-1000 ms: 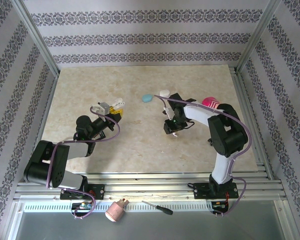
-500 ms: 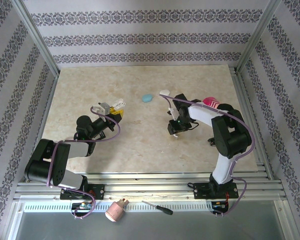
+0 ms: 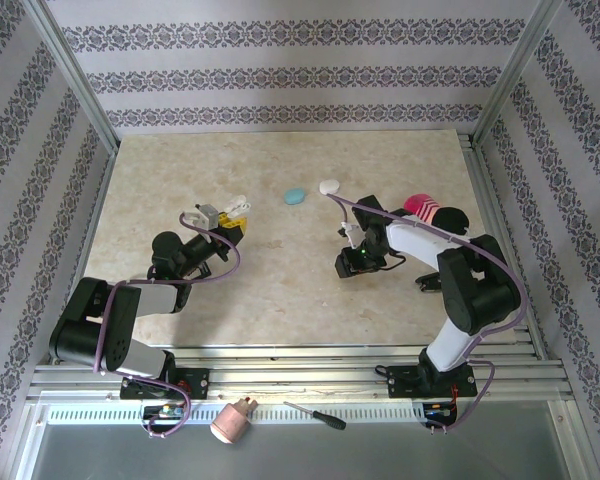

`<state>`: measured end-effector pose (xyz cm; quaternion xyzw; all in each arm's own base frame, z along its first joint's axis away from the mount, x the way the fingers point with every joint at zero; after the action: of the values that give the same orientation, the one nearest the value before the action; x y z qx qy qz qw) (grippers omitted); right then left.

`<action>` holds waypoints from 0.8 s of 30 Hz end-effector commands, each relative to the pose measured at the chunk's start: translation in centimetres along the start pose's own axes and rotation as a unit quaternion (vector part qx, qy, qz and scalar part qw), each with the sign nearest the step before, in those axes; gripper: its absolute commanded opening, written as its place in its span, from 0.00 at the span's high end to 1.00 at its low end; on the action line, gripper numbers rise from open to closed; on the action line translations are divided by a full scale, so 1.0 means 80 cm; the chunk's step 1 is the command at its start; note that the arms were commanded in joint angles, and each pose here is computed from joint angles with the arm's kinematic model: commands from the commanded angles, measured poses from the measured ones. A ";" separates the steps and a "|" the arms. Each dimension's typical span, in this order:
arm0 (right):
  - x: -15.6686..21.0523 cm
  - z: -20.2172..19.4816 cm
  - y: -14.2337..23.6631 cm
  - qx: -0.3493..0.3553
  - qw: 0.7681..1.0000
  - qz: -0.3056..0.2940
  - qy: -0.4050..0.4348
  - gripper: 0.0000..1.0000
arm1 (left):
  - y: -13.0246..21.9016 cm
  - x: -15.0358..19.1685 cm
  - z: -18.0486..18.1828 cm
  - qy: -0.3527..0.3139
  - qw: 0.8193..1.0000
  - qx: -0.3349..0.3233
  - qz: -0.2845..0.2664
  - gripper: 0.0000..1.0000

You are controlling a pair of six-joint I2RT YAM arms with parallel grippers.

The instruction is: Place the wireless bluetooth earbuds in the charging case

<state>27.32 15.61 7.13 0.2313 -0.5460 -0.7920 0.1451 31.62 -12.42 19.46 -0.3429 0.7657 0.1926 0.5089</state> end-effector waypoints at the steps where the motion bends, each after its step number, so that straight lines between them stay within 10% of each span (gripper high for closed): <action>1: -0.009 -0.003 0.012 0.014 1.000 -0.024 0.003 0.52 | 0.005 -0.008 -0.008 -0.008 1.000 0.020 -0.017 0.96; 24: -0.005 -0.004 -0.022 -0.034 0.998 0.048 -0.009 0.54 | 0.006 -0.011 -0.010 -0.013 1.000 0.016 -0.011 0.96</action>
<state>30.29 16.41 5.70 0.2323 -0.5321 -0.7963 0.1699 31.10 -12.38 19.99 -0.3438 0.7629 0.1869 0.5147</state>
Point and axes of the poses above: each hand's point on the last joint's axis, 136 mm out from that joint toward the fingers, its own y axis back along the fingers, its own z axis along the line the jaws close on, x = y × z, the point moved 4 cm from there along y, back along the fingers, and after that the axes turned 14 degrees about y, right-handed, at the moved point
